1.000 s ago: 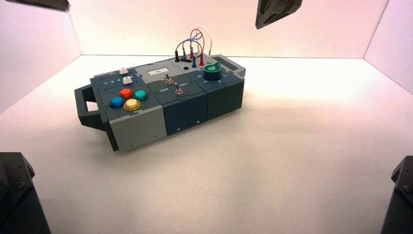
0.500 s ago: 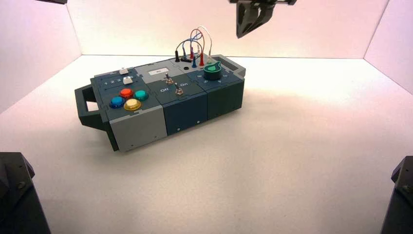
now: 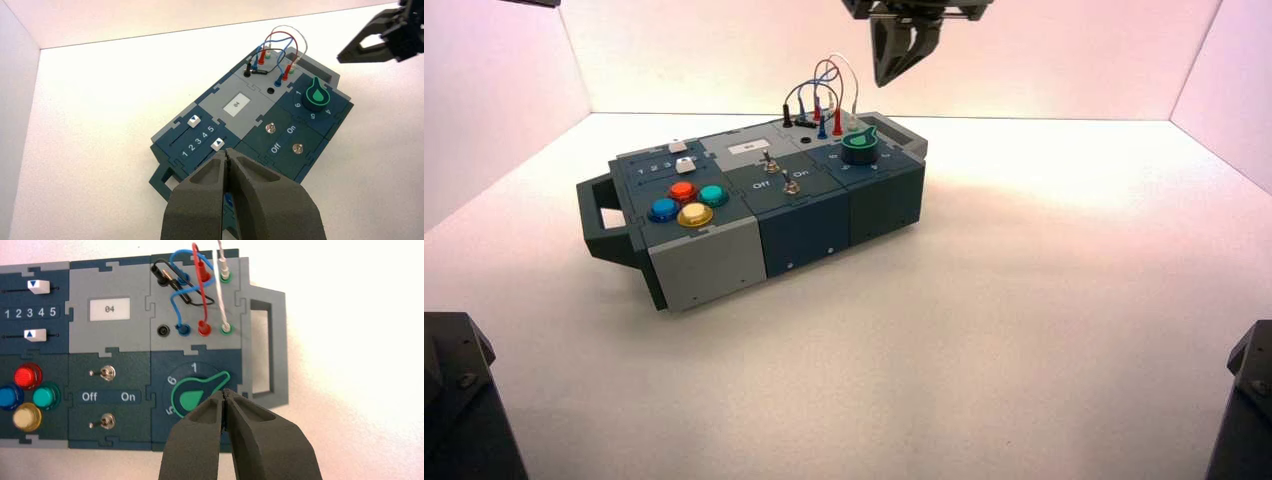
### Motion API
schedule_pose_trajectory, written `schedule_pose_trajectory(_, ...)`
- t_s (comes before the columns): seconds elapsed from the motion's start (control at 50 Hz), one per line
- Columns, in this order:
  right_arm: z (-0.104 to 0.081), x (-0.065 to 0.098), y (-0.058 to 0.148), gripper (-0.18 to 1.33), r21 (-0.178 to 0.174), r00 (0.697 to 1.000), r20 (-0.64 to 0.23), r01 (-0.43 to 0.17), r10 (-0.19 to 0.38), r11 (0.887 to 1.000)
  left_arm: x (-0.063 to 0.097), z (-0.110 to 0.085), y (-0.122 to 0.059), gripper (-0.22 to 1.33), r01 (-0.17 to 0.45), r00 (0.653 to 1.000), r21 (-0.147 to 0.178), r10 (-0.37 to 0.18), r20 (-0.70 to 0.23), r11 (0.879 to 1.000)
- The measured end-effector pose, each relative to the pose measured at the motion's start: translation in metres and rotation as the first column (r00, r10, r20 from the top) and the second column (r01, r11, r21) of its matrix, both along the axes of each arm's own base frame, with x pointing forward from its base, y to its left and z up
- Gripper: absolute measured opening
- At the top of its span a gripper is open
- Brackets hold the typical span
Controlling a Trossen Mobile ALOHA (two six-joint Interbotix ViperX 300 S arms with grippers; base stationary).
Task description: Turn the knob to position 5.
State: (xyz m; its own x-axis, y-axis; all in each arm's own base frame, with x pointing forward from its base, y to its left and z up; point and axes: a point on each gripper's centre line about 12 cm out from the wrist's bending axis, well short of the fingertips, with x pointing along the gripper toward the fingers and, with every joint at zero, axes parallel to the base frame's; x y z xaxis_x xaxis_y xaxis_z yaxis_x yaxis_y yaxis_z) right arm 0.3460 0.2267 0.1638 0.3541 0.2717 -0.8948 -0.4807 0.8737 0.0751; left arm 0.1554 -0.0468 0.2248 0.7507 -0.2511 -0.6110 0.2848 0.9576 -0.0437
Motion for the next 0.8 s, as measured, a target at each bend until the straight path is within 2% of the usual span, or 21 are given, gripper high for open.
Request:
schedule_pose_trajectory(0.32, -0.028, 0.007, 0.018, -0.14, -0.041, 0.997, -0.068, -0.029, 0.026, 0.999, 0.0, 0.0, 0.0, -0.16, 0.001, 1.0, 0.001, -0.001, 0.0, 1.0)
schedule_pose_trajectory(0.8, -0.039, 0.017, 0.023, -0.14, -0.049, 0.997, -0.079, -0.027, 0.023, 0.998, 0.0, 0.0, 0.0, -0.16, 0.003, 1.0, 0.004, -0.003, 0.004, 1.0)
